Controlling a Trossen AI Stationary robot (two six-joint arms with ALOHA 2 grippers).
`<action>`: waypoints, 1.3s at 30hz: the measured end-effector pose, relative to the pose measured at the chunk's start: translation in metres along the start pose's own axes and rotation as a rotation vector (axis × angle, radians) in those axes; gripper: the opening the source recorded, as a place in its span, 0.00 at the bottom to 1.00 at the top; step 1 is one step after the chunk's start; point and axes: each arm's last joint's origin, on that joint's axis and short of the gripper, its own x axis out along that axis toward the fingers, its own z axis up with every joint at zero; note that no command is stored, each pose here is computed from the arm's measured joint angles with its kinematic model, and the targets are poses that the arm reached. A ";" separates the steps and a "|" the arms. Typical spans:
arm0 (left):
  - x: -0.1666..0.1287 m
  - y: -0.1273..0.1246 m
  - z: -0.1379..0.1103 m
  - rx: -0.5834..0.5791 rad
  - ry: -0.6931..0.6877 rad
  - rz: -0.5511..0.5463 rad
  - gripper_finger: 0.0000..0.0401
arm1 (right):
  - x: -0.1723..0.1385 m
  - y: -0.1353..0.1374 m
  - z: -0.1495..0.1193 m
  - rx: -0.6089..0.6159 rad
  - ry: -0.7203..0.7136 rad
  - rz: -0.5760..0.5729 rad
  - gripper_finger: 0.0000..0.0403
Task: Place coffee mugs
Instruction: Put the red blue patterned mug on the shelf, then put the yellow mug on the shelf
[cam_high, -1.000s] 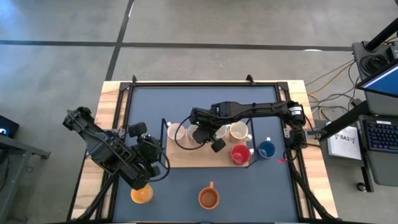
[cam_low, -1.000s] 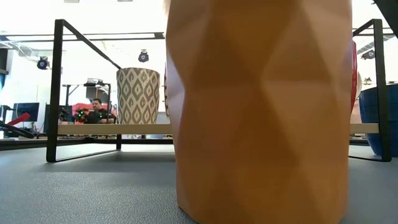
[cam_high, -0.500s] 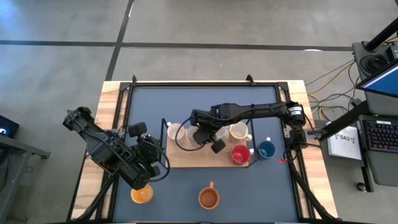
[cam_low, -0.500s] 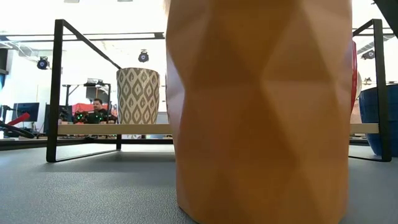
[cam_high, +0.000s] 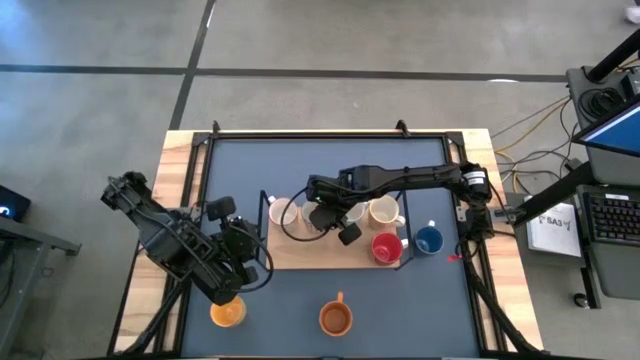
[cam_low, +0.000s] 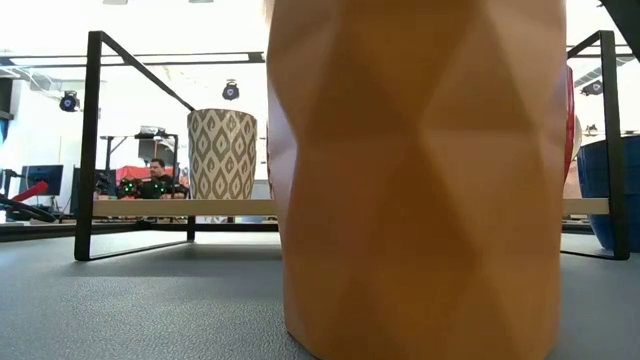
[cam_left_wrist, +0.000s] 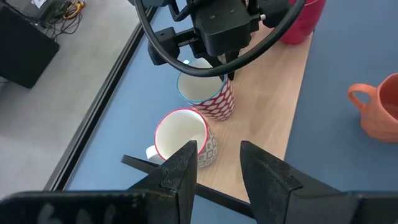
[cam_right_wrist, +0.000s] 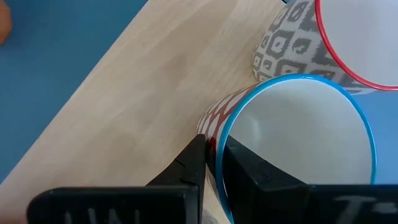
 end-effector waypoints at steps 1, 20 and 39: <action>0.000 0.000 0.000 -0.002 0.000 0.000 0.26 | 0.000 0.000 0.000 0.000 -0.001 0.000 0.10; 0.000 -0.002 -0.002 -0.103 0.058 -0.045 0.26 | -0.058 0.010 0.005 0.125 -0.094 -0.063 0.22; 0.038 -0.079 -0.069 -0.578 0.649 -0.257 0.26 | -0.077 0.070 0.013 0.438 0.046 0.110 0.21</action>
